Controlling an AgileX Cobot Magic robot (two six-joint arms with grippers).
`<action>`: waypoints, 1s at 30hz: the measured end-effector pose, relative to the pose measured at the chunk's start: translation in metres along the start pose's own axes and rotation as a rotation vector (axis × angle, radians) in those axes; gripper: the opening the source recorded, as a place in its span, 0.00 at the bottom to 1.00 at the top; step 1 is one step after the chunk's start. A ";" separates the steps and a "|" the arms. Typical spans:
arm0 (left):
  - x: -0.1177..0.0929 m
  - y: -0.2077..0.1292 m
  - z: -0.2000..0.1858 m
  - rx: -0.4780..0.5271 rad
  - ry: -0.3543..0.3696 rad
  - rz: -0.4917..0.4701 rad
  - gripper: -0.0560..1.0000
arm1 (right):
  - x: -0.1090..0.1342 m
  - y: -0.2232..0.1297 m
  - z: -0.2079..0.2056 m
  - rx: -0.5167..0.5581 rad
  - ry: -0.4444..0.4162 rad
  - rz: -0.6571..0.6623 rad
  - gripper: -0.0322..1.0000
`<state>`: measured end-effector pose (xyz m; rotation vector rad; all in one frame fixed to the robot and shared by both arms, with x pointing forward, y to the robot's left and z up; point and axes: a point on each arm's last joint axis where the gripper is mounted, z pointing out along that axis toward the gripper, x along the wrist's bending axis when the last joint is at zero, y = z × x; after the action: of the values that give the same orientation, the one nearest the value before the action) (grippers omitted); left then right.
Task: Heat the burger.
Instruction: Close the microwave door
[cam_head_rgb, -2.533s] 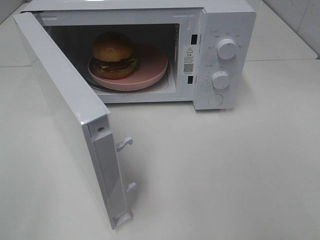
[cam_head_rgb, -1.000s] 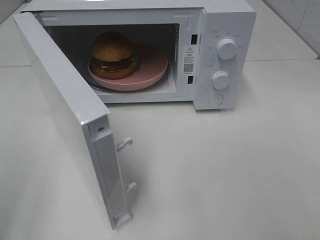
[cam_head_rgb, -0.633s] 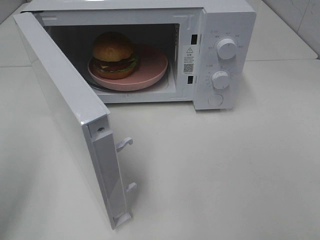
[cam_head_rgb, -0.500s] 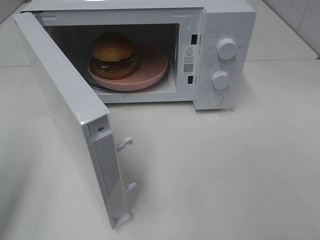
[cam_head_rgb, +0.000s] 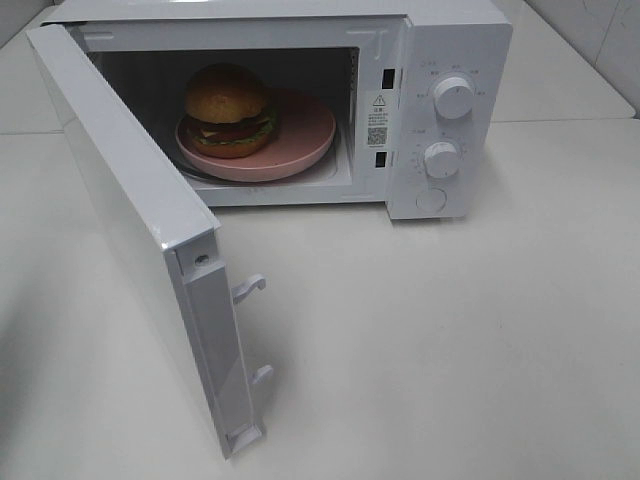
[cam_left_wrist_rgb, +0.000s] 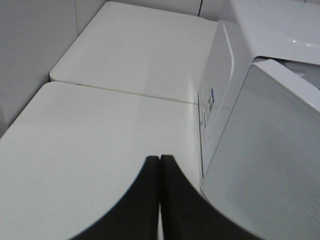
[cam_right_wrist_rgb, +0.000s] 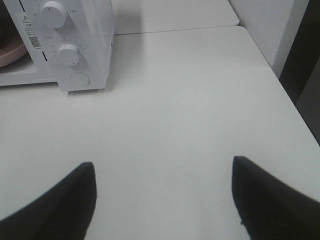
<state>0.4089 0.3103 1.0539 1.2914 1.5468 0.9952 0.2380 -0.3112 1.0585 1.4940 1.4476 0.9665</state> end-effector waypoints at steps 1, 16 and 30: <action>0.000 0.000 0.000 0.000 0.000 0.000 0.05 | 0.000 0.000 0.000 0.000 0.000 0.000 0.73; 0.007 -0.027 0.038 -0.205 0.025 0.124 0.05 | 0.000 0.000 0.000 0.000 0.000 0.000 0.73; -0.005 -0.056 0.077 -0.197 -0.147 0.168 0.05 | 0.000 0.000 0.000 0.000 0.000 0.000 0.73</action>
<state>0.4657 0.3010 0.9777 1.3393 1.2129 1.1024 0.2380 -0.3112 1.0585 1.4940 1.4476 0.9665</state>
